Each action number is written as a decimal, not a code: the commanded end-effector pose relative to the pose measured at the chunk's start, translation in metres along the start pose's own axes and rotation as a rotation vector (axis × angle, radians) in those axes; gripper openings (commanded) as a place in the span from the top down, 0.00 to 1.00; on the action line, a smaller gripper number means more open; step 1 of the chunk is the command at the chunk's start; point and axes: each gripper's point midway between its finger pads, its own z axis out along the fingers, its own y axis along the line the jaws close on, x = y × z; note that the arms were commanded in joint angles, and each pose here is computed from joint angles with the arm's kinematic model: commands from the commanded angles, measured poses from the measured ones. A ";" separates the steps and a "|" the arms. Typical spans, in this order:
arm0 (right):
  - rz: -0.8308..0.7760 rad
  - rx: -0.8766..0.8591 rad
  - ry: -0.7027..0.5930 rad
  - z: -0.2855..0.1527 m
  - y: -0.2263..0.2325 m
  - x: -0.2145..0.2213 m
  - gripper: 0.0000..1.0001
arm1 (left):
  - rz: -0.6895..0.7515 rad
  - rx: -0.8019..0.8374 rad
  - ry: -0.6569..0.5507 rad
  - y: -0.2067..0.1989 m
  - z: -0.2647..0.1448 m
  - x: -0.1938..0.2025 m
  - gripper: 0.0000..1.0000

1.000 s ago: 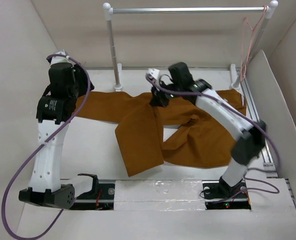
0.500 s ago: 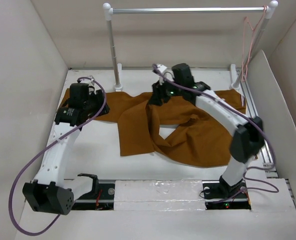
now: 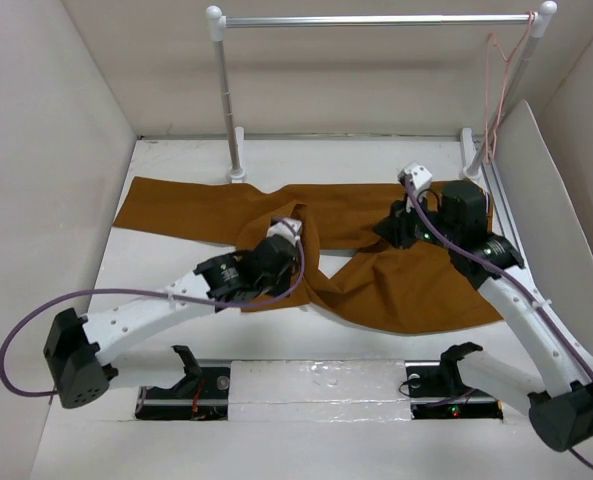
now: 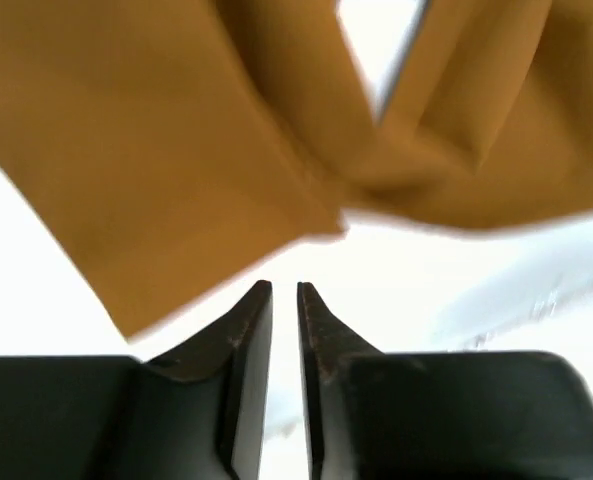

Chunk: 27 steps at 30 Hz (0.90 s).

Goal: Place the trousers on the hanger
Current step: Flatten out the trousers at the center of the board.

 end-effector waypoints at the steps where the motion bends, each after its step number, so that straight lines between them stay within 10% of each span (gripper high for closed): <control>1: 0.008 0.043 -0.015 -0.021 -0.008 0.009 0.71 | -0.107 0.013 0.021 -0.007 -0.006 0.036 0.86; 7: 0.028 0.007 -0.004 -0.028 -0.004 0.027 0.57 | -0.083 0.036 0.097 -0.028 0.023 0.060 0.50; 27: 0.004 -0.033 -0.007 -0.044 0.010 0.038 0.54 | 0.063 -0.163 0.138 -0.030 0.085 0.074 0.56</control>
